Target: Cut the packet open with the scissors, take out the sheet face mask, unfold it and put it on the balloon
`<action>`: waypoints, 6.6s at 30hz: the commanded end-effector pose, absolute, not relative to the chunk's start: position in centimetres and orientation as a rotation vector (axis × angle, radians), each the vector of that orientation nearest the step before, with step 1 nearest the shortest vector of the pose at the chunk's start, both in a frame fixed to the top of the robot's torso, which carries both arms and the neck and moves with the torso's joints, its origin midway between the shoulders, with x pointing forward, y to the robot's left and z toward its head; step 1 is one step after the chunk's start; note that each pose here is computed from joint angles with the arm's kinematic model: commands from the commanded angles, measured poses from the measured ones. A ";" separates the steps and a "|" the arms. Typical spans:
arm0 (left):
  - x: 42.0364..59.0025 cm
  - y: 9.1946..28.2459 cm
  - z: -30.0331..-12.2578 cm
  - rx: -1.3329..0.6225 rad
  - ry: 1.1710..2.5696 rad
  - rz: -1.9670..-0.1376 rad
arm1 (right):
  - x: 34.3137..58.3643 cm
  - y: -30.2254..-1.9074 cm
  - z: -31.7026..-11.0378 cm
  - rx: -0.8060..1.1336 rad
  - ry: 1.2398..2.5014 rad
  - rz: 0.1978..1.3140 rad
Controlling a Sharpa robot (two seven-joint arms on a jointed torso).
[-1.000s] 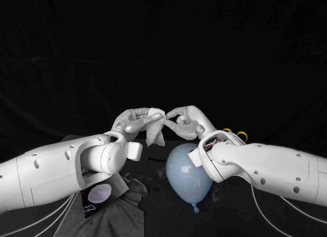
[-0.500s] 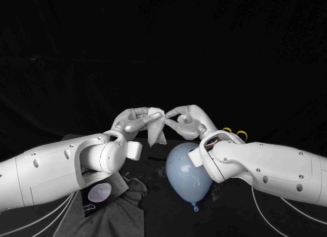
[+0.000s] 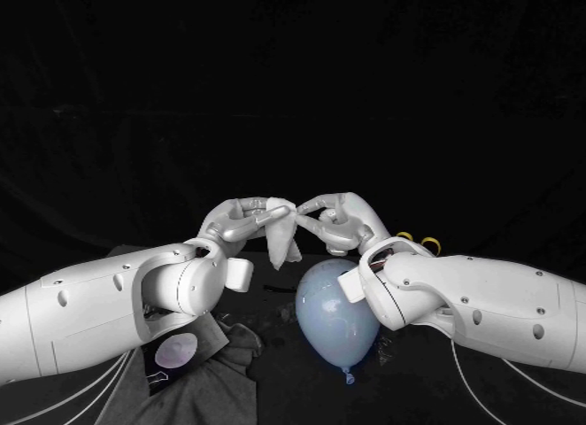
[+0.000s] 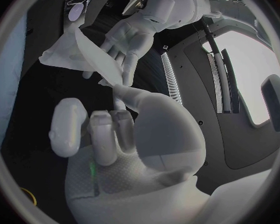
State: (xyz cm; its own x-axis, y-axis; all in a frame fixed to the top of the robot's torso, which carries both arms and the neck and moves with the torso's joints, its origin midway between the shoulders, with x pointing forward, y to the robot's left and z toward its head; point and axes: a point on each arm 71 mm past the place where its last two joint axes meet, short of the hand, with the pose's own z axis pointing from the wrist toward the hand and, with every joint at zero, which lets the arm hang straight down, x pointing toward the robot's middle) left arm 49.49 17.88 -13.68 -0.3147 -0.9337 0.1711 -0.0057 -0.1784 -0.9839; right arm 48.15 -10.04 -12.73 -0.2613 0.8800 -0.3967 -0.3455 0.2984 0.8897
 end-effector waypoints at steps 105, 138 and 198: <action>50.0 20.2 -12.4 -0.529 1.372 -1.399 | 49.4 -11.8 -14.5 0.929 1.532 1.530; 49.8 17.0 -12.0 -0.340 1.332 -1.291 | 49.0 -11.4 -14.5 0.898 1.577 1.572; 49.9 16.6 -12.0 -0.318 1.331 -1.253 | 48.7 -11.2 -14.3 0.852 1.586 1.589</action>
